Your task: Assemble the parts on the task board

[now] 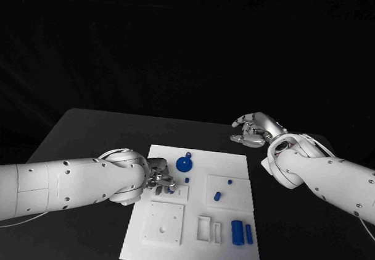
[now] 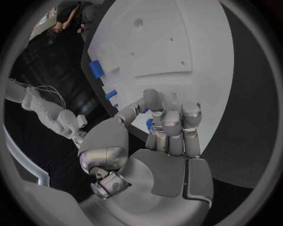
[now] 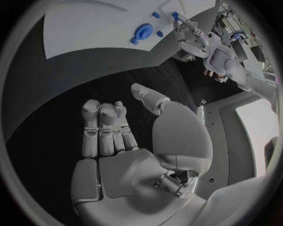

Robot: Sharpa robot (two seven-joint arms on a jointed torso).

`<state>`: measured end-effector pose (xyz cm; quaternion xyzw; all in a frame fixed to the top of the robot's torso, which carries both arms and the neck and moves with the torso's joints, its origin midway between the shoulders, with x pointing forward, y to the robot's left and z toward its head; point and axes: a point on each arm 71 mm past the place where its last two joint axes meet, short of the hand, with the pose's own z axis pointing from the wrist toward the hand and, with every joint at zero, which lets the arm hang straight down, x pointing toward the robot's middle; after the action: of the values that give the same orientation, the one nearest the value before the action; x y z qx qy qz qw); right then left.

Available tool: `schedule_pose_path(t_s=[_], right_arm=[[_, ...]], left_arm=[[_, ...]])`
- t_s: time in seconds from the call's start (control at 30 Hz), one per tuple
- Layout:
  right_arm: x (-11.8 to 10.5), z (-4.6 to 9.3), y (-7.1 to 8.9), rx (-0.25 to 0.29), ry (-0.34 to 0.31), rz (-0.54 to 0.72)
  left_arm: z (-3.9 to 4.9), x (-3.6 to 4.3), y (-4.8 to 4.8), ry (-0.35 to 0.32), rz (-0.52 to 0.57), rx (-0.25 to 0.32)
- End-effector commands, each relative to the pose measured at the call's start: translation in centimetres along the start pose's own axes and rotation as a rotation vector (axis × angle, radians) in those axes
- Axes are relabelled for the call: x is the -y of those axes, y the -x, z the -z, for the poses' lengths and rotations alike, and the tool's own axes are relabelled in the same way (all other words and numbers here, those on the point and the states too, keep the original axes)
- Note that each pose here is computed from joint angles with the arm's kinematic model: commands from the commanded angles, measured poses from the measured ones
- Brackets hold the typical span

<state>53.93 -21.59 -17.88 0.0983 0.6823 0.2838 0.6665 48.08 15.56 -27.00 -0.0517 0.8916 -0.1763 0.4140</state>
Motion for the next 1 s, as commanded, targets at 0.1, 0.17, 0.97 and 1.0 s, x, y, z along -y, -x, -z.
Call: schedule_pose_path(t_s=[0.1, 0.17, 0.97, 1.0], right_arm=[[-0.06, -0.01, -0.11, -0.014, 0.003, 0.000], [-0.07, -0.03, -0.14, -0.016, 0.003, 0.000], [0.02, -0.04, -0.32, -0.024, -0.001, 0.000], [0.03, -0.04, -0.32, -0.025, -0.001, 0.001]], left_arm=[[0.00, 0.12, -0.13, -0.013, -0.014, -0.001], [-0.01, 0.06, -0.12, -0.012, -0.013, 0.001], [0.05, -0.47, -0.51, 0.005, -0.037, -0.033], [0.05, -0.48, -0.52, 0.006, -0.037, -0.035]])
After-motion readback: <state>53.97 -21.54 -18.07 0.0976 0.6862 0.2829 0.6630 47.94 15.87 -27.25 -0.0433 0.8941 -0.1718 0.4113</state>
